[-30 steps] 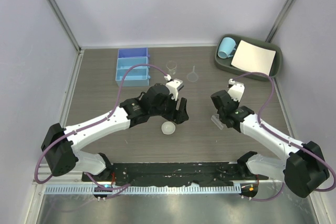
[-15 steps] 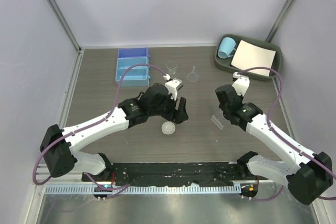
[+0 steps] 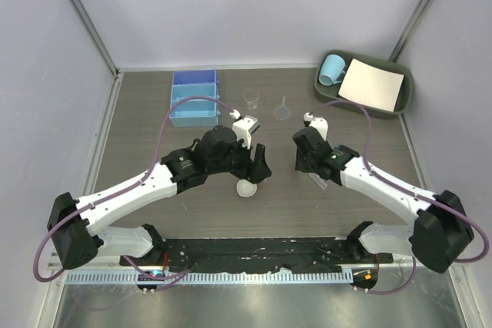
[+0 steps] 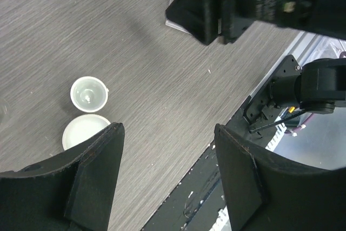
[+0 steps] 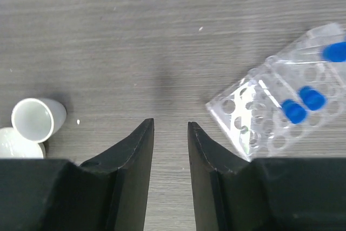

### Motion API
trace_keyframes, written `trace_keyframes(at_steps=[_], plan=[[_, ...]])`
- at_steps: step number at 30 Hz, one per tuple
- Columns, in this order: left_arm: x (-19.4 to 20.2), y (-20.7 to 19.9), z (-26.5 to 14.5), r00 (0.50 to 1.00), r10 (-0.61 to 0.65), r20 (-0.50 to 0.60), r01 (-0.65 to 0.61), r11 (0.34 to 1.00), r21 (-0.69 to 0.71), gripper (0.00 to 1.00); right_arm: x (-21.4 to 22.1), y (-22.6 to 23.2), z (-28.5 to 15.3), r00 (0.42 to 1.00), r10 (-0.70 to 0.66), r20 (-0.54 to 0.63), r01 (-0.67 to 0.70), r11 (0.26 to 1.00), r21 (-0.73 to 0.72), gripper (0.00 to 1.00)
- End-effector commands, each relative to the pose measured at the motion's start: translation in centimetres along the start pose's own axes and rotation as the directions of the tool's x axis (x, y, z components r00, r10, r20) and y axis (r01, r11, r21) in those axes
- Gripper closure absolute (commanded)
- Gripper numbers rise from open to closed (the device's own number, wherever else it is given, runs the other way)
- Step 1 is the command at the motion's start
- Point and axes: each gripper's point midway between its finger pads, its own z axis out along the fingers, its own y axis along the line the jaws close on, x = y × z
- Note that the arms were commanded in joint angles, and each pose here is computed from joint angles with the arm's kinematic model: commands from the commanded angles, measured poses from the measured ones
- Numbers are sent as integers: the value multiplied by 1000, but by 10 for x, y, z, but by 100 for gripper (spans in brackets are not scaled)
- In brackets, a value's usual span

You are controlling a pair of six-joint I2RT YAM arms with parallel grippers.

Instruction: Organize the chemistry lab equipment

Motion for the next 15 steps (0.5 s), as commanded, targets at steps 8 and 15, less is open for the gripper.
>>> trace_keyframes(at_steps=[8, 15], plan=[[6, -3, -29, 995, -67, 74, 64, 997, 45, 0, 10, 23, 46, 1000, 10, -26, -9, 999, 44, 56], [12, 0, -50, 992, -76, 100, 72, 997, 40, 0, 22, 19, 59, 998, 30, -58, -24, 995, 93, 52]])
